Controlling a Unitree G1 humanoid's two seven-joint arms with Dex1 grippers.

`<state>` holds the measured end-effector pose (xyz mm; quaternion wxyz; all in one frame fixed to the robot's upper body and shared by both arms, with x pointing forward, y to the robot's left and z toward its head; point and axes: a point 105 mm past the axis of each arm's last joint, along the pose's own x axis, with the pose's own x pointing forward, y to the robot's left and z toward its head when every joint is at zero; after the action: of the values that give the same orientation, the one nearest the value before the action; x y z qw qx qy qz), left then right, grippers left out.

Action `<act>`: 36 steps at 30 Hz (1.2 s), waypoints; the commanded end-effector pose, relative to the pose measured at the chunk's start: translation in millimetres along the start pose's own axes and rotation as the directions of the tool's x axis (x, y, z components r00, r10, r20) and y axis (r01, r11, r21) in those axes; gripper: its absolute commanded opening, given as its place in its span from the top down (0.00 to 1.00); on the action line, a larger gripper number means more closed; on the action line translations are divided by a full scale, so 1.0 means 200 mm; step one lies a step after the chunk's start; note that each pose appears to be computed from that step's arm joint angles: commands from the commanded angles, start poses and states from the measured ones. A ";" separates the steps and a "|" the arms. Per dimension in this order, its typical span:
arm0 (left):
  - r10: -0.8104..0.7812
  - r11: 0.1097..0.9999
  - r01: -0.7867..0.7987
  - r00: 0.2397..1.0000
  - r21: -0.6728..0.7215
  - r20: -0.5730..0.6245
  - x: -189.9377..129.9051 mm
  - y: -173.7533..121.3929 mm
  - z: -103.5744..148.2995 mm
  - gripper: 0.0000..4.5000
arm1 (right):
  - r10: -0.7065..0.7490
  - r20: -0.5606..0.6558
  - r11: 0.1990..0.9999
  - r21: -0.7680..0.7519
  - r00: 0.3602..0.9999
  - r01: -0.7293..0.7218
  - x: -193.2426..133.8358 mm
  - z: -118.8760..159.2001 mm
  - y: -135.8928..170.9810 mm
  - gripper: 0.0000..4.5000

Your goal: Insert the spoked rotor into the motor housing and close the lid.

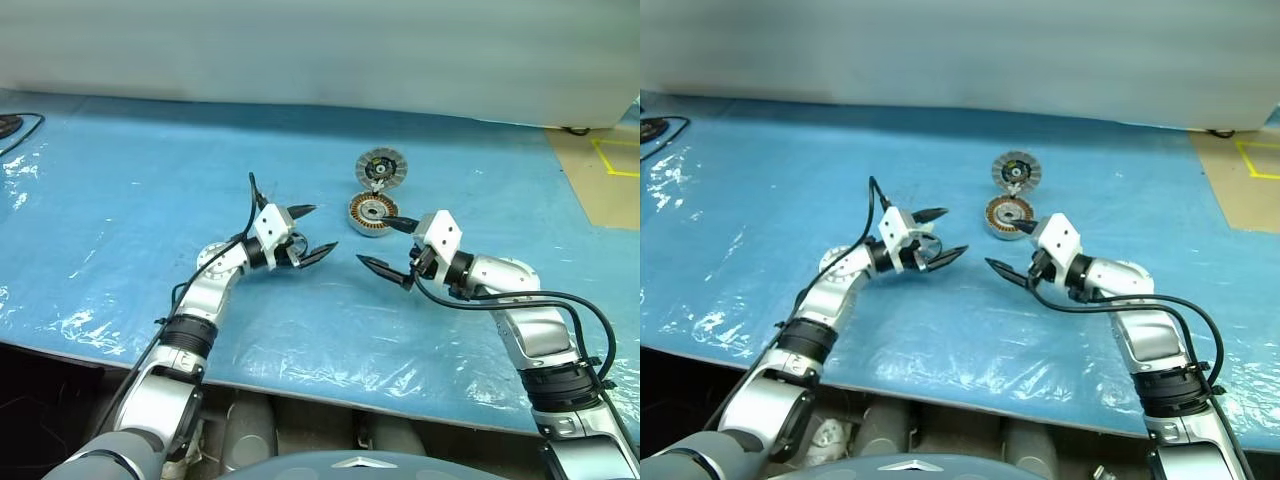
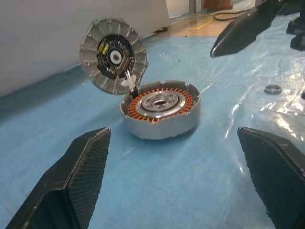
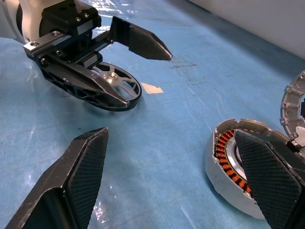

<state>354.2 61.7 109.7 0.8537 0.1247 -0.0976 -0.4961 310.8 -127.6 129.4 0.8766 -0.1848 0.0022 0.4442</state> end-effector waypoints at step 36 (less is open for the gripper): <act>-0.055 0.997 0.053 0.997 0.055 0.045 0.06 0.00 0.09 0.00 | -0.093 -0.216 0.962 -0.272 0.972 0.031 0.16 -0.07 -0.18 0.01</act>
<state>353.1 52.4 115.9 0.8410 0.1294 -0.1036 -0.5150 357.8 -130.4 114.4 0.8567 -0.3313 0.0582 0.3911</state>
